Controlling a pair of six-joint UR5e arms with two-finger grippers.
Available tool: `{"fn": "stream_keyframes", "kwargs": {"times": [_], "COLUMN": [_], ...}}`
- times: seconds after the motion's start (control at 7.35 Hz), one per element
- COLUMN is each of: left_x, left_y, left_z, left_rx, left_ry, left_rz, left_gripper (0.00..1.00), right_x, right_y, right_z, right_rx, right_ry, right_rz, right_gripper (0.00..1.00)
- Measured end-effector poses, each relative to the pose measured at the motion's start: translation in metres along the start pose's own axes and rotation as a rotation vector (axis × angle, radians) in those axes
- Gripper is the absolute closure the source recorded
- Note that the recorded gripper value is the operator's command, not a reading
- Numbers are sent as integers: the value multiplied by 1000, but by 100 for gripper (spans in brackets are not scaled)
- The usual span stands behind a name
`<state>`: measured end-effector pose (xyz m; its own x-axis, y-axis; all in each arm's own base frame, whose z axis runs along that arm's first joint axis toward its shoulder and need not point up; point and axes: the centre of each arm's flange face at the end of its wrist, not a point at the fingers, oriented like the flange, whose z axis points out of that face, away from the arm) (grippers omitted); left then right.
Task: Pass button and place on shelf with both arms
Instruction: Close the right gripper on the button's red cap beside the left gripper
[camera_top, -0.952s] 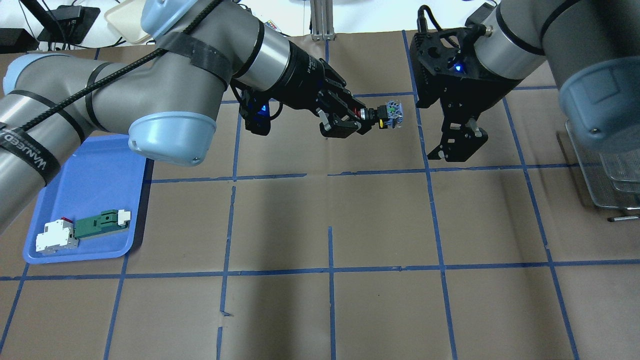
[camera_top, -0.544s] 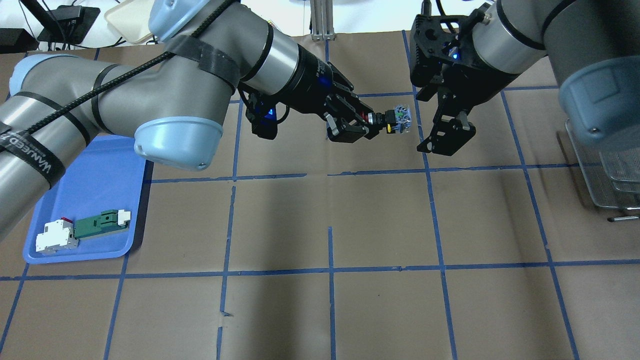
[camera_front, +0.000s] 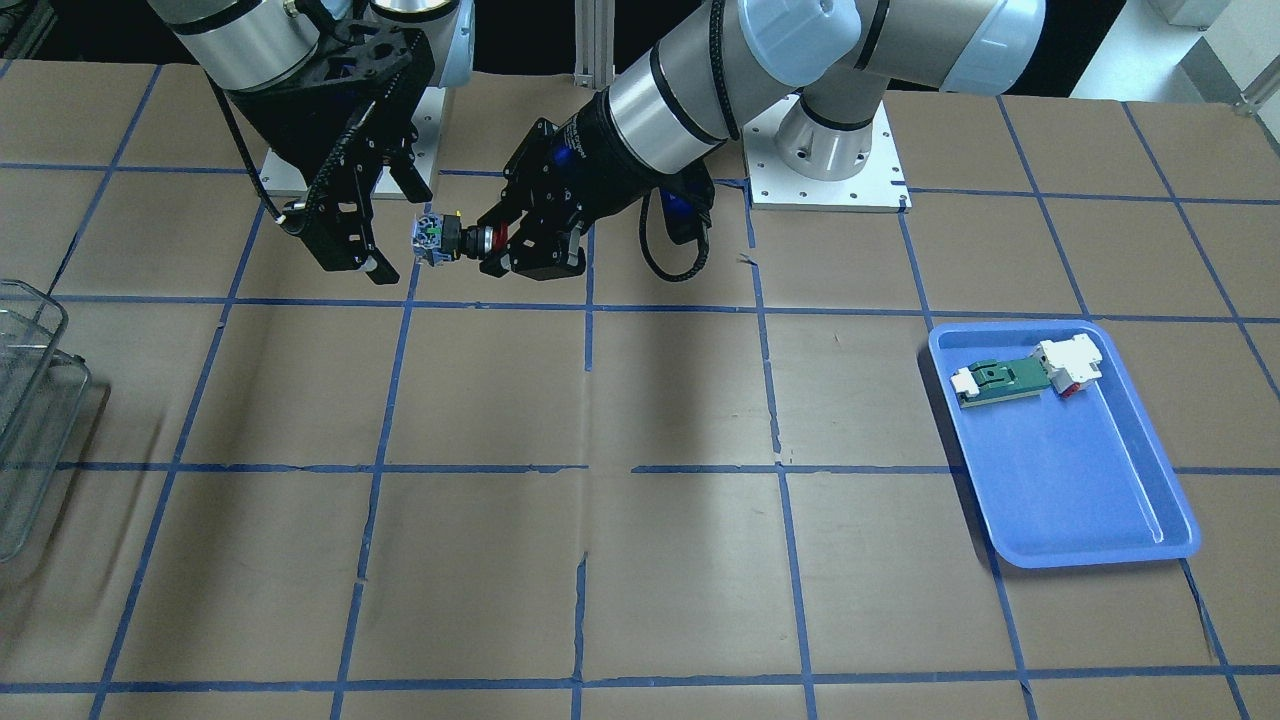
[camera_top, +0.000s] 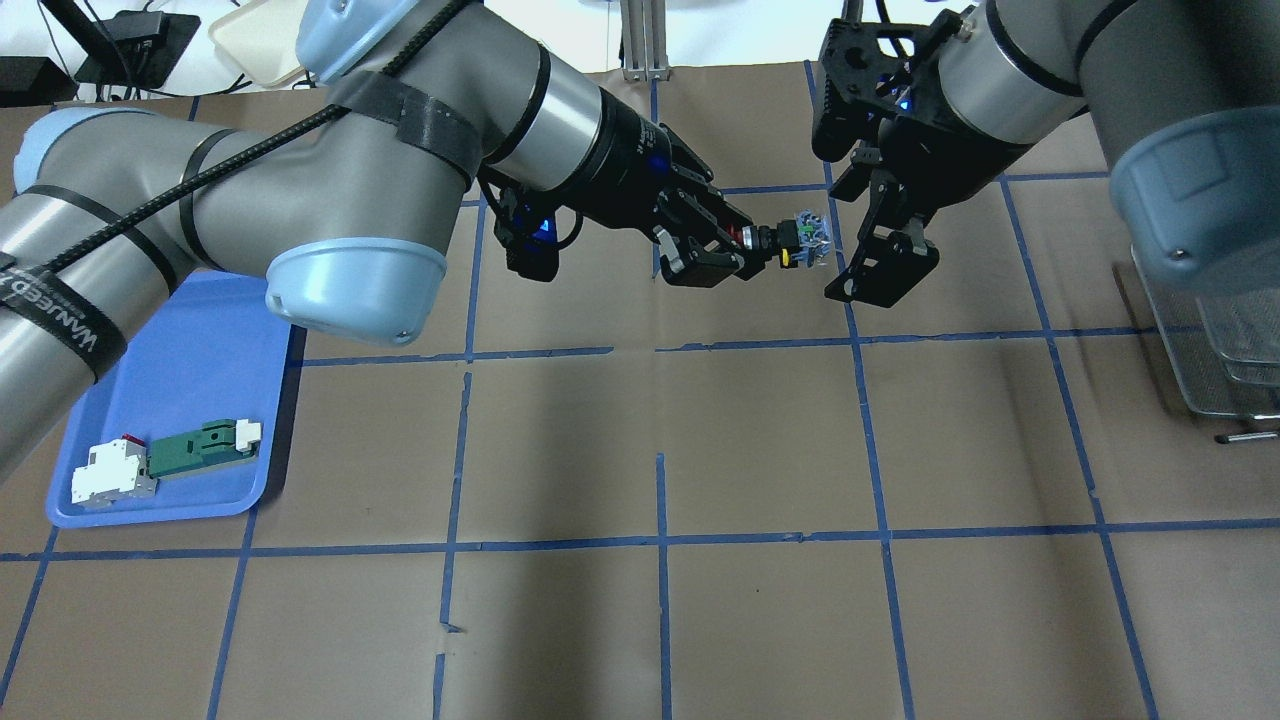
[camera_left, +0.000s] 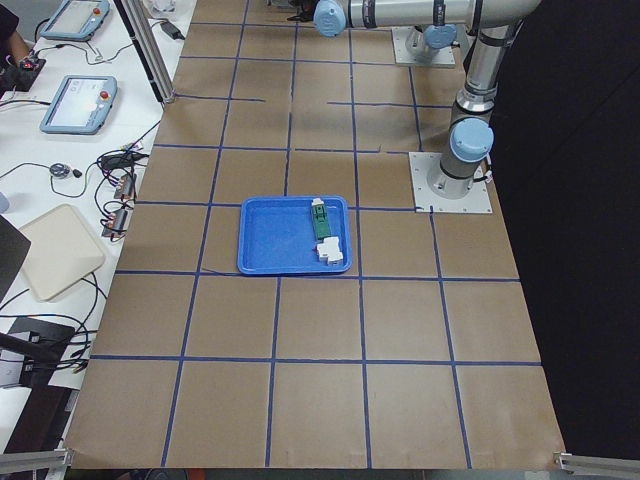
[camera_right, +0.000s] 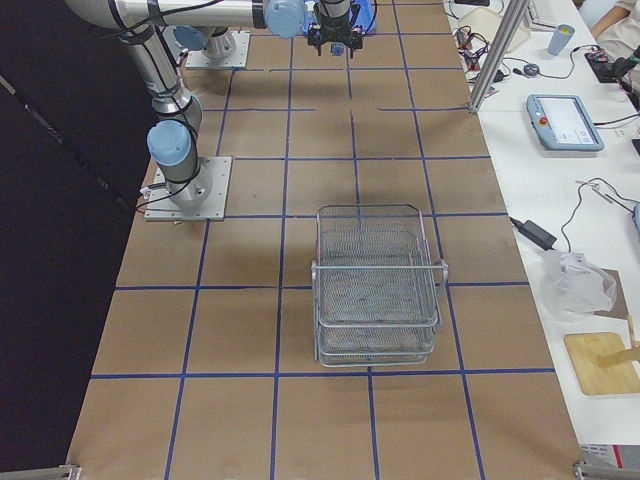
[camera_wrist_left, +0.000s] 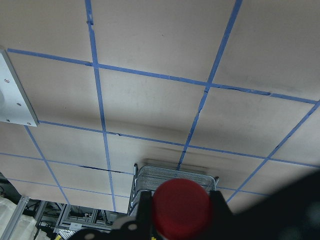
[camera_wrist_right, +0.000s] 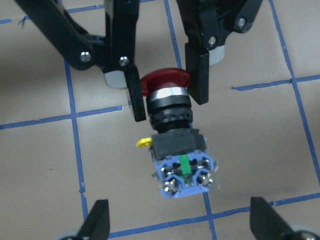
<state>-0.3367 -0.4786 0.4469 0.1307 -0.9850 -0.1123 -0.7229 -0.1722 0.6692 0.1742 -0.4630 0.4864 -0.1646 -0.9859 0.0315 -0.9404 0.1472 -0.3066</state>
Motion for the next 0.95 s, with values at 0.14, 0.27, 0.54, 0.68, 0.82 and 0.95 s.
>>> {"fn": "stream_keyframes", "kwargs": {"times": [0.14, 0.27, 0.54, 0.68, 0.82, 0.95], "left_x": [-2, -4, -6, -8, -9, -10], "left_y": [1, 2, 4, 5, 7, 8], "left_z": [1, 3, 6, 4, 3, 1], "left_rx": [1, 4, 8, 5, 1, -2], "left_ry": [-2, -4, -9, -8, -6, -5], "left_rz": [2, 5, 9, 7, 2, 1], "left_gripper": [100, 100, 100, 100, 100, 100], "right_x": [0, 0, -2, -3, -2, 0], "right_y": [-2, -5, -9, -9, -9, -11], "right_z": [-1, -3, -3, 0, 5, 10], "right_rx": [8, 17, 24, 23, 22, 21], "right_ry": [1, 3, -1, -8, -17, -28], "right_rz": [-1, -4, -9, -10, -10, -12], "right_gripper": [0, 0, 0, 0, 0, 14]}}
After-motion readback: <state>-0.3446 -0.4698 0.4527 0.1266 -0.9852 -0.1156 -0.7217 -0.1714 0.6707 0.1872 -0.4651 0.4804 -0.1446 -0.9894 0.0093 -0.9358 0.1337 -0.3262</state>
